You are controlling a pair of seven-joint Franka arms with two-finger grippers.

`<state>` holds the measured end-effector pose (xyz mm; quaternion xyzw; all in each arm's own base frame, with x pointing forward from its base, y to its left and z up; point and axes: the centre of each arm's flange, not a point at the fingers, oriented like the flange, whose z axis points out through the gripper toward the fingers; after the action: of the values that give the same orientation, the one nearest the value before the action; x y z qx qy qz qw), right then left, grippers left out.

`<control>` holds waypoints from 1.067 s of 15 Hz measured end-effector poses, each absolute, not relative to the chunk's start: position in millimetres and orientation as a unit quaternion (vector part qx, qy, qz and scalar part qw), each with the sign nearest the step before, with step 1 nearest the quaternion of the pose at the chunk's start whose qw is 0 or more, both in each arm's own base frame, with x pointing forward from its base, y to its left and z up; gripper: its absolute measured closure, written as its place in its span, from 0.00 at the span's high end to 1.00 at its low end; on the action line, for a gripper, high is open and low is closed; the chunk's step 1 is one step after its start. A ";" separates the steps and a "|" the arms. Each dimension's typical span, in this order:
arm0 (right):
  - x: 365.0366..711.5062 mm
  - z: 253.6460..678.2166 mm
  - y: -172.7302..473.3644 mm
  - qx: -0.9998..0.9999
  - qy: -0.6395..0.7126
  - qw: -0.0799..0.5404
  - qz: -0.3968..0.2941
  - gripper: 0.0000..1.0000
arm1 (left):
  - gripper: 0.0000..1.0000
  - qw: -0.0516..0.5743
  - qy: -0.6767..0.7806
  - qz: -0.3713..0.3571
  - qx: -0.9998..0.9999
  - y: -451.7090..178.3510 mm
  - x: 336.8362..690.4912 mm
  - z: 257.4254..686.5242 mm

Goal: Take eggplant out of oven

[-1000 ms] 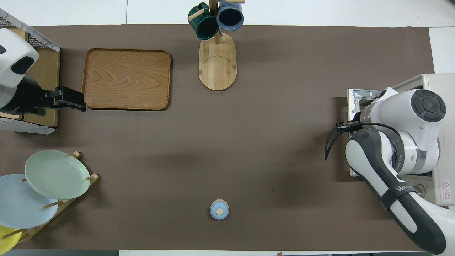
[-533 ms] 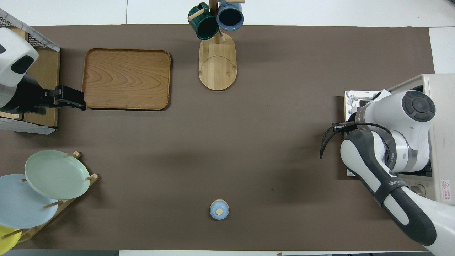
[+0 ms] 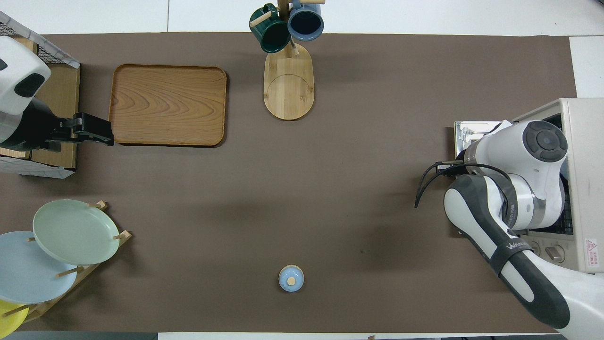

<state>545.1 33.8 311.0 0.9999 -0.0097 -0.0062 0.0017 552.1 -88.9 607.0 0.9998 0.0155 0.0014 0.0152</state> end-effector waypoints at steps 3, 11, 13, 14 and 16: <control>557.7 333.6 33.6 1.000 -0.011 0.002 -0.008 0.07 | 1.00 0.017 0.021 0.009 1.000 -84.2 559.6 599.6; 569.7 409.6 -10.4 0.998 0.021 0.038 -0.040 0.72 | 1.00 0.023 0.023 0.009 0.999 -86.3 595.8 535.7; 568.8 411.1 -37.8 0.998 0.031 0.036 -0.043 0.71 | 1.00 0.025 0.022 0.009 0.999 -87.2 604.9 520.0; 567.4 408.4 -49.1 0.998 0.033 0.035 -0.045 0.71 | 1.00 0.026 0.022 0.009 0.999 -87.6 607.9 514.6; 564.6 396.8 -58.5 0.998 0.034 0.035 -0.034 0.69 | 1.00 0.026 0.020 0.008 0.999 -87.9 610.4 509.2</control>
<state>564.6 -58.5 396.8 0.9982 0.0340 -0.0345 0.0345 610.4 -87.9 509.2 0.9994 0.0202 0.0075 0.0264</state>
